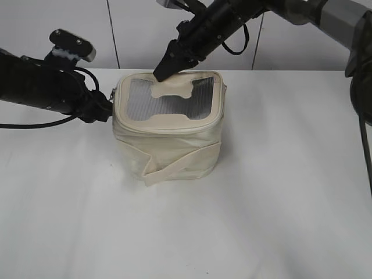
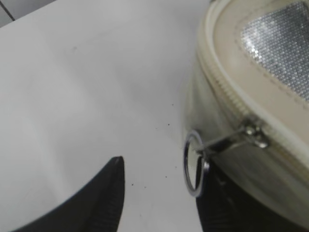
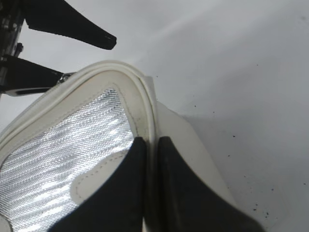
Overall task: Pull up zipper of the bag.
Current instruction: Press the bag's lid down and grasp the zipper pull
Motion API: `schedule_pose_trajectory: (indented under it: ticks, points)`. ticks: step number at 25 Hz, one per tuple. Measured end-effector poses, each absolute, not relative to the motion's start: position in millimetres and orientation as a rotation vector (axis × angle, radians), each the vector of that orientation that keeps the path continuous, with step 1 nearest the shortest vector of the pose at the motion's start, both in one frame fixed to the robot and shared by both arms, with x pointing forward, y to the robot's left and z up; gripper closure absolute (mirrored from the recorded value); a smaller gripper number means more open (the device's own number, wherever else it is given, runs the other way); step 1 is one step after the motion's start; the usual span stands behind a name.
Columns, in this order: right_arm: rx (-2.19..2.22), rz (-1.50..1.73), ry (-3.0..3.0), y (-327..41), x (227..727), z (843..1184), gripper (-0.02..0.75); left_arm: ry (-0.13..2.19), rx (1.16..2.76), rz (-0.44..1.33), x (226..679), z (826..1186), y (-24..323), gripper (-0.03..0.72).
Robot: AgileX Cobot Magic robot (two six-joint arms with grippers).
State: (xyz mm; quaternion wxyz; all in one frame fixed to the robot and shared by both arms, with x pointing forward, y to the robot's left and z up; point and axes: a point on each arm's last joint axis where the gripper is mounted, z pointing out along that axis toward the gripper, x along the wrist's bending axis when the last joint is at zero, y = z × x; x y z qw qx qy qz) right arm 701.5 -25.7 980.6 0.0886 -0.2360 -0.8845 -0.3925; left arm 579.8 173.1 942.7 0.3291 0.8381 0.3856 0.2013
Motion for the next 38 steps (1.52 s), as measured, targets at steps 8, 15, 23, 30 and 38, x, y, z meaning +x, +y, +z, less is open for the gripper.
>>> schedule_pose_trajectory:
  ticks: [8,15,23,30,38]
  points:
    - [-0.705,-1.168,-2.631,-26,702,981,0.690,0.955,2.171,0.556,590,956,168,0.353]
    - [-0.705,-1.168,-2.631,-26,702,981,0.690,0.924,2.221,0.510,591,942,164,0.564]
    - [-0.705,-1.168,-2.631,-26,702,981,0.690,0.868,2.256,0.515,589,941,162,0.678]
    - [-0.706,-1.168,-2.631,-26,702,981,0.690,0.845,2.239,0.542,569,960,168,0.678]
    - [-0.706,-1.168,-2.631,-26,702,981,0.690,0.864,2.260,0.521,543,958,177,0.678]
